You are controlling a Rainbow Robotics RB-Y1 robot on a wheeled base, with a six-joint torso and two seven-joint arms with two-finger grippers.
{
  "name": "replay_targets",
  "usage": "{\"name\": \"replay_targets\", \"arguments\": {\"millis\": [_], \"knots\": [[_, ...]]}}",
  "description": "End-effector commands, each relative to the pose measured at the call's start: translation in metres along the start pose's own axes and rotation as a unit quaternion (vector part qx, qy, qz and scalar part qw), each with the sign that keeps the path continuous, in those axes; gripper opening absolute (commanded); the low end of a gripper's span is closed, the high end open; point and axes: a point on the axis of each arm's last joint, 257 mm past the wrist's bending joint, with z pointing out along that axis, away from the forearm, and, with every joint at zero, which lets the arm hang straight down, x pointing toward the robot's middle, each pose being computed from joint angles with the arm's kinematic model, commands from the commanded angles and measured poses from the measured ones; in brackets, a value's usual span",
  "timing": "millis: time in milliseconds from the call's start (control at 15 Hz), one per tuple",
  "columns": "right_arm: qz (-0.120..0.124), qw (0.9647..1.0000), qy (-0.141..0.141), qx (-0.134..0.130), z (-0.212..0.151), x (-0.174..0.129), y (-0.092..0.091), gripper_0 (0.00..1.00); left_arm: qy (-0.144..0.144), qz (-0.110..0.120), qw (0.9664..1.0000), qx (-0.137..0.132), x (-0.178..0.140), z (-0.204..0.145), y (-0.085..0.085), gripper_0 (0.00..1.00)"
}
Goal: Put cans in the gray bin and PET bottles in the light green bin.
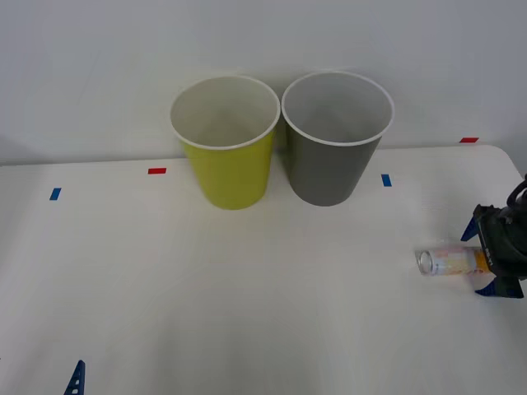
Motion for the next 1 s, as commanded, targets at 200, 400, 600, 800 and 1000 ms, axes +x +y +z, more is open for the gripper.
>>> {"name": "replay_targets", "arguments": {"millis": [200,400,600,800,1000], "knots": [[-0.025,0.9996,-0.009,-0.003,0.009,0.006,-0.001,0.01,0.0,0.0,1.0,0.0,0.0,0.0,0.0,1.0],[-0.036,0.9992,-0.016,-0.006,0.013,0.012,0.0,0.0,0.0,0.0,1.0,0.0,0.0,0.0,0.0,1.0],[-0.042,0.9989,-0.017,-0.003,0.012,0.015,-0.003,0.0,0.0,0.0,1.0,0.0,0.0,0.0,0.0,1.0],[-0.056,0.9983,-0.019,0.001,0.008,0.02,-0.004,0.0,0.0,0.0,1.0,0.0,0.0,0.0,0.0,1.0],[-0.103,0.9943,-0.022,-0.017,-0.003,0.021,0.002,0.0,0.0,0.0,1.0,0.0,0.0,0.0,0.0,1.0]]}}
